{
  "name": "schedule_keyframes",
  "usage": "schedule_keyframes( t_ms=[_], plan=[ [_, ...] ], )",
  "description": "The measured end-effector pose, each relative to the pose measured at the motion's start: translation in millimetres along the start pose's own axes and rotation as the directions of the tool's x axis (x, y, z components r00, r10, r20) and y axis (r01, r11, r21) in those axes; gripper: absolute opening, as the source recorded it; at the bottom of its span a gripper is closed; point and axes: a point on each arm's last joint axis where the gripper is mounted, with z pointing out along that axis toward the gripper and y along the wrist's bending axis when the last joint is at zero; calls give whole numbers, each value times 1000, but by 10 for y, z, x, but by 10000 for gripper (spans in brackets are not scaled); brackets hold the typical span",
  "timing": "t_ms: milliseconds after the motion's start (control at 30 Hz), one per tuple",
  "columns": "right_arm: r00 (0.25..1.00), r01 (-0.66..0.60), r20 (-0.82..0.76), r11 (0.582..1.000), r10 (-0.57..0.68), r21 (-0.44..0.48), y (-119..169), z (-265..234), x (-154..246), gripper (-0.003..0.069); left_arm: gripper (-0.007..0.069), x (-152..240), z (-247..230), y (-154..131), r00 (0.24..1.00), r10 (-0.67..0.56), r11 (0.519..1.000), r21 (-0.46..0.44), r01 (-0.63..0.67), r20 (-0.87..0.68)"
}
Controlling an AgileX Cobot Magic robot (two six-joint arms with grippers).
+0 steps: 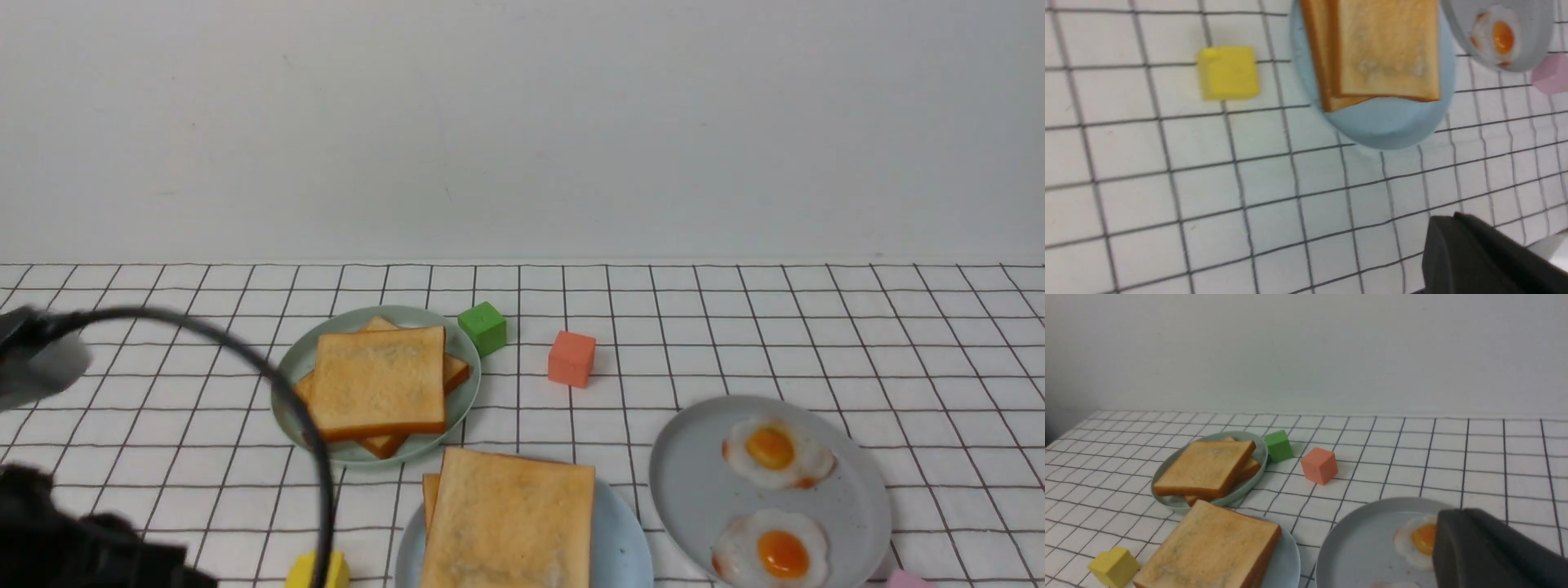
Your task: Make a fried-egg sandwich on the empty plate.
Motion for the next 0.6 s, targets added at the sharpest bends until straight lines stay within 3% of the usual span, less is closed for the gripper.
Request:
schedule_keyframes(
  t_ms=[133,267,400,600],
  plan=[
    [998,58,38,998,-57,-21,-9,36,140,-3,-13,294,-142,88,996,-41,999,15,40,77],
    [988,149,41,989,-148,-14,-24,55,211,0,-13,541,-326,136,968,-40,996,87,20,247],
    [980,192,46,981,-191,-9,-27,56,211,3,-13,571,-458,135,906,-36,990,139,-26,422],
    [977,209,48,978,-208,-6,-28,56,209,5,-13,551,-506,125,872,-41,986,158,-42,487]
  ],
)
